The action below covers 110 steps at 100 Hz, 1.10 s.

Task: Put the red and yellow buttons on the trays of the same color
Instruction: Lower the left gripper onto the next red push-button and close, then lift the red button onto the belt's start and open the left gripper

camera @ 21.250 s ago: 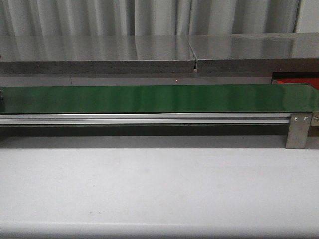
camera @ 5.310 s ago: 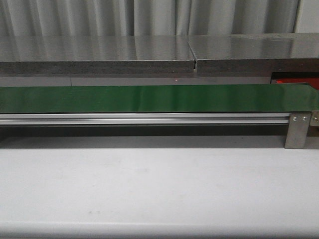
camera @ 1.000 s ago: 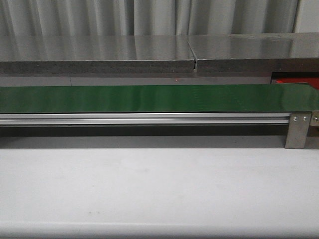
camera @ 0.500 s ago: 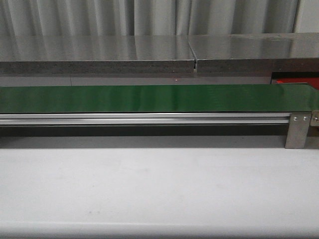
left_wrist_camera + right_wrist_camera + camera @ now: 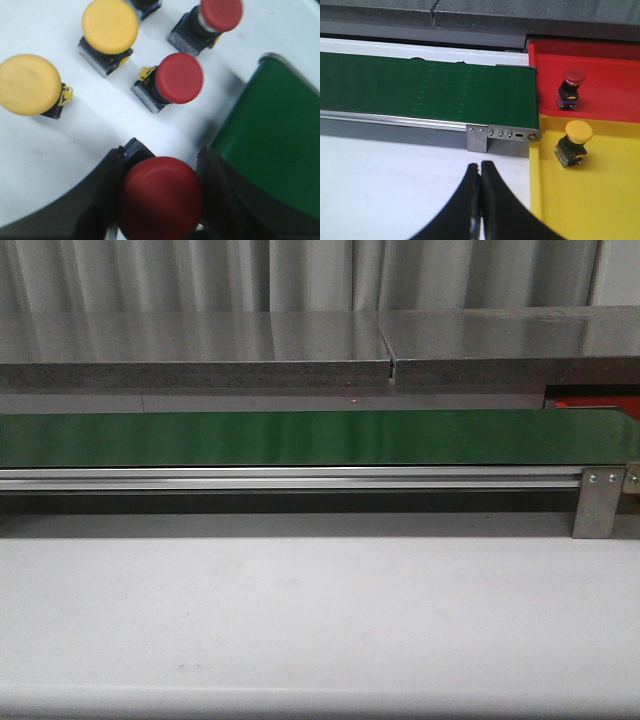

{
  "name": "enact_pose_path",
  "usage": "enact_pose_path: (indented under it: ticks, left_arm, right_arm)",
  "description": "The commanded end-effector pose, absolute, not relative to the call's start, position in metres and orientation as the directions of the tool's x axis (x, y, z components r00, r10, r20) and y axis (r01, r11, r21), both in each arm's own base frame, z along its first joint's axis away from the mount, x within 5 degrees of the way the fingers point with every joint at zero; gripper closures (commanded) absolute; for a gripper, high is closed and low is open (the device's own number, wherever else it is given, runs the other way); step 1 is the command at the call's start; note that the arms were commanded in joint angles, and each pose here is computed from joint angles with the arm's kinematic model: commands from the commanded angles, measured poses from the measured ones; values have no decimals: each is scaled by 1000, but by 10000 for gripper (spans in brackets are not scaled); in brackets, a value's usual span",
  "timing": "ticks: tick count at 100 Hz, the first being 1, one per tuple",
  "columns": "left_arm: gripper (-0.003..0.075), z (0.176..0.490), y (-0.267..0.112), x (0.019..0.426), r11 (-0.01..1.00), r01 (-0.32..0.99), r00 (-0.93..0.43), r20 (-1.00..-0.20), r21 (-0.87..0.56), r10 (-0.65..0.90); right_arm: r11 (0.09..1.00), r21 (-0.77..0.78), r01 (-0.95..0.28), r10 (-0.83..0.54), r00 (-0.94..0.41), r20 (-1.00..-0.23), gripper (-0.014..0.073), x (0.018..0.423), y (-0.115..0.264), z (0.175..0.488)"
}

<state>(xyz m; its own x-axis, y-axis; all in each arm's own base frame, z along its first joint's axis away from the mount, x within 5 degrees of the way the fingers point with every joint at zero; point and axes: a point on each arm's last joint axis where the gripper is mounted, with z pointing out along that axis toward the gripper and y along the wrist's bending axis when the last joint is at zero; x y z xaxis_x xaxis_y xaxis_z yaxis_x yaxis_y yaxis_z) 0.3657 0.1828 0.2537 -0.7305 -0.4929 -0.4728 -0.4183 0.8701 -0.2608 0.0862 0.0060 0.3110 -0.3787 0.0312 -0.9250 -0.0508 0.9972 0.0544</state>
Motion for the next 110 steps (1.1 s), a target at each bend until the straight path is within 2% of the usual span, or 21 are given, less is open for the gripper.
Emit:
enact_pose_path:
  ticks: [1, 11, 27, 66, 80, 94, 110]
  left_arm:
    - [739, 309, 166, 366, 897, -347, -677, -589, -273, -441]
    - [739, 324, 147, 375, 921, -280, -694, -605, -272, -390]
    - [739, 332, 119, 387, 945, -201, -711, -625, -258, -322]
    - [738, 293, 88, 414, 953, -136, -795, -544, -272, -269]
    - [724, 289, 85, 415, 953, -132, -801, -537, -273, -265]
    - [585, 289, 85, 415, 953, -130, -805, -532, -272, -262]
    - [301, 292, 84, 414, 953, -122, -816, -518, -276, -255]
  right_arm:
    - [998, 51, -40, 38, -288, -957, 662, 88, 5, 326]
    - [998, 51, -40, 38, -288, -957, 662, 88, 5, 326]
    - [998, 51, -40, 38, -288, -957, 662, 88, 5, 326]
    - [998, 51, -40, 38, -288, -957, 662, 88, 5, 326]
    - [998, 51, -40, 38, -288, -957, 662, 88, 5, 326]
    - [998, 51, -40, 38, -288, -957, 662, 88, 5, 326]
    - [998, 51, -40, 38, -288, -957, 662, 88, 5, 326]
